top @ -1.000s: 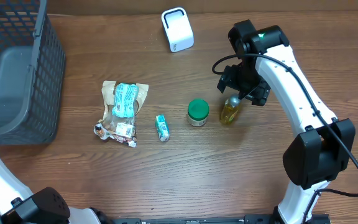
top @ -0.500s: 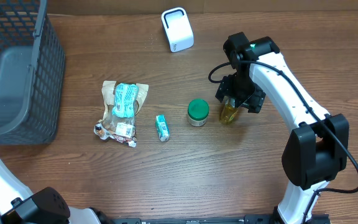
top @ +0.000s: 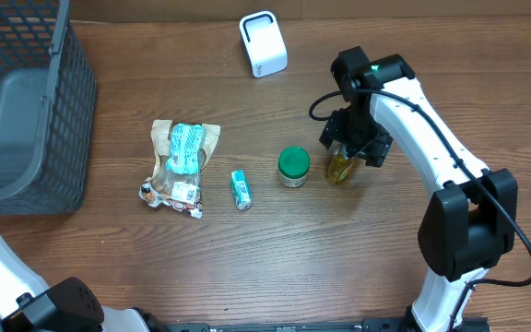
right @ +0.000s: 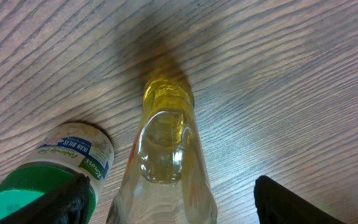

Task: Scan the item barcode
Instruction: 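Lower the right gripper and close it around the yellow oil bottle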

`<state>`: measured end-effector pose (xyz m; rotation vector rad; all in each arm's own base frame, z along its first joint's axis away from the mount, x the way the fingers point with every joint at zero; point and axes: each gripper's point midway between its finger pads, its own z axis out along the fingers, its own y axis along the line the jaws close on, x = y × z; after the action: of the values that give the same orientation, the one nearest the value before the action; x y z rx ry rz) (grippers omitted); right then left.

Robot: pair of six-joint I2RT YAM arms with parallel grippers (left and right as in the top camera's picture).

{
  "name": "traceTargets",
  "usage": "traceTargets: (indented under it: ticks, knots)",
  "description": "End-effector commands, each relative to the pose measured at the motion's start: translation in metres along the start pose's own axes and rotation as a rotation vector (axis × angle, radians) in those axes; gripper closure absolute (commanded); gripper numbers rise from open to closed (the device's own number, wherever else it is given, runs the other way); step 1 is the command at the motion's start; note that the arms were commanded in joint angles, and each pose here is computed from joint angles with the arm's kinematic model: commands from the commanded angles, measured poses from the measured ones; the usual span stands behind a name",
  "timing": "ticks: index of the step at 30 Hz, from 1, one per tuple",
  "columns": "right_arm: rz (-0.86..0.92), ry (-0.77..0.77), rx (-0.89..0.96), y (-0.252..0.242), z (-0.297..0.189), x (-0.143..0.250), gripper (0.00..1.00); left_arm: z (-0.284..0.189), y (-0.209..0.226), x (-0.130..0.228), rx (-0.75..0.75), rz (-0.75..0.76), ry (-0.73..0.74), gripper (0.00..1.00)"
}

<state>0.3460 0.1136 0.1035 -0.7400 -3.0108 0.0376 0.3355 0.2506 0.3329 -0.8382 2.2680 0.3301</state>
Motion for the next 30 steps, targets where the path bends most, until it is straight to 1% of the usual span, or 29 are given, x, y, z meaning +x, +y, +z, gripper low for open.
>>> traceTargets:
  ticks: [1, 6, 16, 24, 30]
  knots:
    - [0.004, -0.007, 0.011, 0.0, 0.002, 0.0, 0.21, -0.001, -0.002, -0.004, 0.01, 0.019, -0.011, 0.0]
    - [0.02, -0.002, 0.005, 0.002, 0.002, 0.002, 0.22, -0.001, -0.002, -0.004, 0.01, 0.019, -0.011, 0.0]
    - [-0.006, -0.011, -0.002, 0.011, 0.002, 0.007, 0.22, -0.001, -0.002, -0.004, 0.01, 0.019, -0.01, 0.01]
    - [-0.006, -0.011, -0.001, 0.01, 0.002, 0.007, 0.24, -0.001, -0.002, -0.004, 0.01, 0.019, -0.011, 0.0]
    - [-0.006, -0.011, -0.001, 0.01, 0.011, 0.007, 0.23, -0.001, -0.002, -0.004, 0.01, 0.019, -0.011, 0.01]
